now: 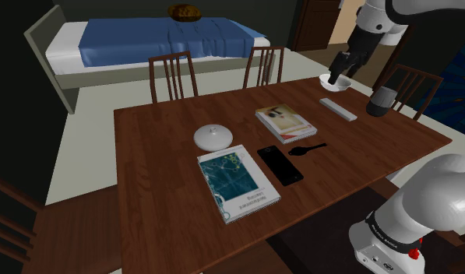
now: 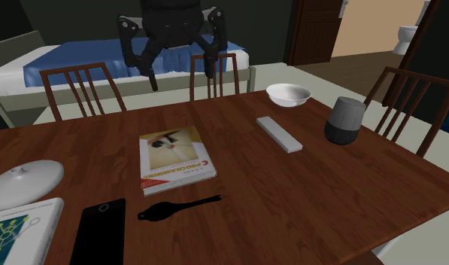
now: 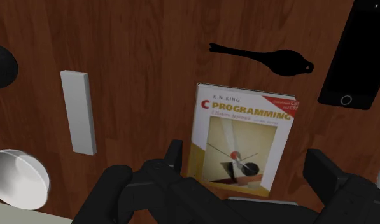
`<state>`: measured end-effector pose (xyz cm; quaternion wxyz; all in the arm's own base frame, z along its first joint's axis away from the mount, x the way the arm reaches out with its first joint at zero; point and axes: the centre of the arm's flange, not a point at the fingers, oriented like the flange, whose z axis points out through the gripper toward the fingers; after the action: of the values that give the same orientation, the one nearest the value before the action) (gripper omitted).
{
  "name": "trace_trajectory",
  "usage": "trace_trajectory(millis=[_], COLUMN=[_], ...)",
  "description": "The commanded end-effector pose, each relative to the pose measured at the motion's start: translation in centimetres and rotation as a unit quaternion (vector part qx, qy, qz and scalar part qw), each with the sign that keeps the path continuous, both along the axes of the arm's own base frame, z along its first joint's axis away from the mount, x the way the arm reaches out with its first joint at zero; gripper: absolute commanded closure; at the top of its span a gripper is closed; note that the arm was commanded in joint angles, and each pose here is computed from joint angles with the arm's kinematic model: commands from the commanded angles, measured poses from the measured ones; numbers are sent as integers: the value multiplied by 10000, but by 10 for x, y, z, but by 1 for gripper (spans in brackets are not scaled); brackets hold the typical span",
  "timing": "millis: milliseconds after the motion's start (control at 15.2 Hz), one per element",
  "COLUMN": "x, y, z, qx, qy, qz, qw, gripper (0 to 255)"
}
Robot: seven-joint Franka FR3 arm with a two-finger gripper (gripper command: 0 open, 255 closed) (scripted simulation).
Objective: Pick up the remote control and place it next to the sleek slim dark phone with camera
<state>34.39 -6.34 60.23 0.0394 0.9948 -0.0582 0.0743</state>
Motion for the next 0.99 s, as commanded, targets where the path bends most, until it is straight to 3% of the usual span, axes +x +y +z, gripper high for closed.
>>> trace_trajectory(millis=[0, 924], x=[8, 58], y=[-21, -180], z=[-12, -105], qx=[28, 241], qy=[36, 294], qz=[-23, -205], qw=[10000, 9991], gripper=[0, 0])
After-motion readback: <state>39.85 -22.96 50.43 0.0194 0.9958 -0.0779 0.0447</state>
